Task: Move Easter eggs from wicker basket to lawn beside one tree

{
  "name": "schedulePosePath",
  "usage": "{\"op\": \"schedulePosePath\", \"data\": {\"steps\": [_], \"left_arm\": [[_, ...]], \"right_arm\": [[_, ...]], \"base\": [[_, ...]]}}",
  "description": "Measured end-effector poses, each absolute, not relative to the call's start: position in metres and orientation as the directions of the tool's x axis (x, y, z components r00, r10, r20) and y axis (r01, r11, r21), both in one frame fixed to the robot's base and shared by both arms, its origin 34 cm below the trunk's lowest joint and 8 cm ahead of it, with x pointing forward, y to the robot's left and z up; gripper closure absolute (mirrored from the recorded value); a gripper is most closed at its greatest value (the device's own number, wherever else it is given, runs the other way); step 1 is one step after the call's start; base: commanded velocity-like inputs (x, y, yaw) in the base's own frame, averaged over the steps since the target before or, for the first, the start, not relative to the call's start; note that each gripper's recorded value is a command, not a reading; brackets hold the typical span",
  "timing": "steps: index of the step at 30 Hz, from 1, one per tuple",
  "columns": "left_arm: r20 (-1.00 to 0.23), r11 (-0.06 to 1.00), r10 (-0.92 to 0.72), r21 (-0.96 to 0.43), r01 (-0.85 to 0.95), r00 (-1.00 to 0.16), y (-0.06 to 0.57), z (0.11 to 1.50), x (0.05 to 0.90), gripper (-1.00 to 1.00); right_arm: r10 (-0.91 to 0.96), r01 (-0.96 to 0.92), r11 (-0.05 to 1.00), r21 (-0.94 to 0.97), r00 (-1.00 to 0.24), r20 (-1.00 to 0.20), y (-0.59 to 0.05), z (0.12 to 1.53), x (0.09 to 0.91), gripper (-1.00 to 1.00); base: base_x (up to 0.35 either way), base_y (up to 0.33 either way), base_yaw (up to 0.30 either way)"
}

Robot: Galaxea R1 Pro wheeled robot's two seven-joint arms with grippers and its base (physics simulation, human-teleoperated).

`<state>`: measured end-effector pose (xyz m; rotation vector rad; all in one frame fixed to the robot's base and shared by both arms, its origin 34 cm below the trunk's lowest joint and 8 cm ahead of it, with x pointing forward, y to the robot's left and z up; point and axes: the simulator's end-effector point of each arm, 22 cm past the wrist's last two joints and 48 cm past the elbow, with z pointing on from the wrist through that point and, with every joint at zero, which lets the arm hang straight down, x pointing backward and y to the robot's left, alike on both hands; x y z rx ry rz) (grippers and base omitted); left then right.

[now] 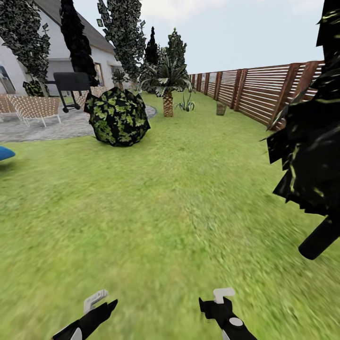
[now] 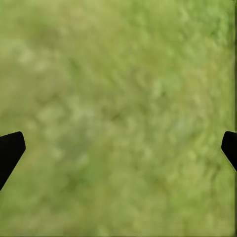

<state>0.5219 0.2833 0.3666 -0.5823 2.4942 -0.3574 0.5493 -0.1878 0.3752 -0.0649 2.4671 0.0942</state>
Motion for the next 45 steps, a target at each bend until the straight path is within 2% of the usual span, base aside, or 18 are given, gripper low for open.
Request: {"op": "schedulePosePath", "data": {"steps": [45], "left_arm": [[-0.452,0.871,-0.475,-0.364,-0.330,-0.755,0.2847,0.3668,0.5220,-1.00]], "right_arm": [[-0.023,-0.071,0.996,0.052,-0.782,-0.623,-0.1880,0.3751,0.5492,-1.00]], "base": [[0.314,-0.104,0.000]]}}
